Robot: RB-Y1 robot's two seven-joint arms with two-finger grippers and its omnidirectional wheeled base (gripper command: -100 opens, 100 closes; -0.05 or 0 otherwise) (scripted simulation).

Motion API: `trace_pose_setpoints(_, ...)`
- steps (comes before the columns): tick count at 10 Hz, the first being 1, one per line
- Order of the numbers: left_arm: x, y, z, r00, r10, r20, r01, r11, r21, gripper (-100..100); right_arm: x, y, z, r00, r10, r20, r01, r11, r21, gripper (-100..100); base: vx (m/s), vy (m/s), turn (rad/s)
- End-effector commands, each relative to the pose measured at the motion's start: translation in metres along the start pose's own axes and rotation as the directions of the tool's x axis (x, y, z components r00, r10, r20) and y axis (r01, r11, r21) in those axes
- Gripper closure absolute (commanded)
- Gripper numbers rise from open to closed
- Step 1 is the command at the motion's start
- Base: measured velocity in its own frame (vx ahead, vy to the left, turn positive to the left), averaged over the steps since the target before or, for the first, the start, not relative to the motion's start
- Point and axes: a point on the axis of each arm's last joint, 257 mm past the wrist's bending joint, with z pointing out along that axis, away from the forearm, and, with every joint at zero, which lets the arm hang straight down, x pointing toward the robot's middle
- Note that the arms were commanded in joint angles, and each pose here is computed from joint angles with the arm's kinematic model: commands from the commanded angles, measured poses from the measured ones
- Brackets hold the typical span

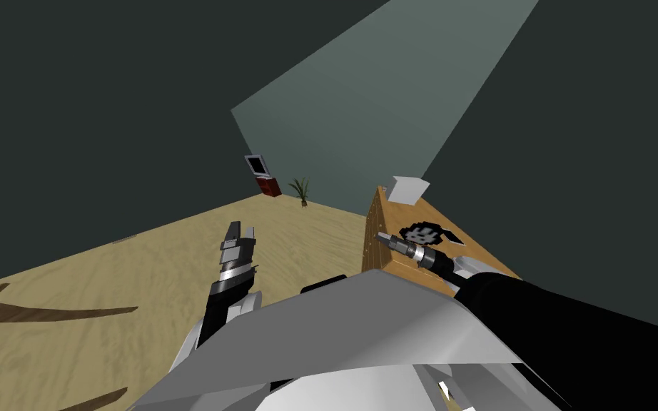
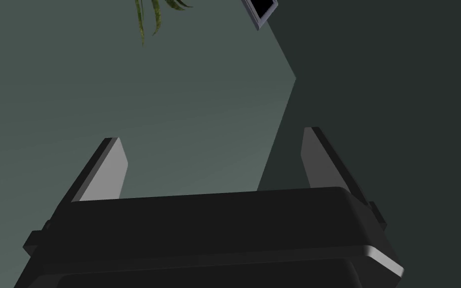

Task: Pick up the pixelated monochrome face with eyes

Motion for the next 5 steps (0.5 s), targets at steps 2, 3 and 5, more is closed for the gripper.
trace_pose_setpoints(2,0.000,0.000,0.000,1.000,0.000,0.000,0.000,1.000,0.000,0,0.009,-0.012,-0.012,0.993,-0.054,-0.105,0.056,0.998,0.011,-100,0.064,0.040,0.091)
trace_pose_setpoints(3,0.000,0.000,0.000,1.000,0.000,0.000,0.000,1.000,0.000,0,0.014,-0.024,-0.024,0.981,-0.083,-0.173,0.089,0.996,0.027,-100,0.056,0.017,0.096)
trace_pose_setpoints(5,0.000,0.000,0.000,1.000,0.000,0.000,0.000,1.000,0.000,0,0.019,-0.035,-0.036,0.958,-0.121,-0.260,0.133,0.991,0.031,-100,0.052,0.017,0.094)
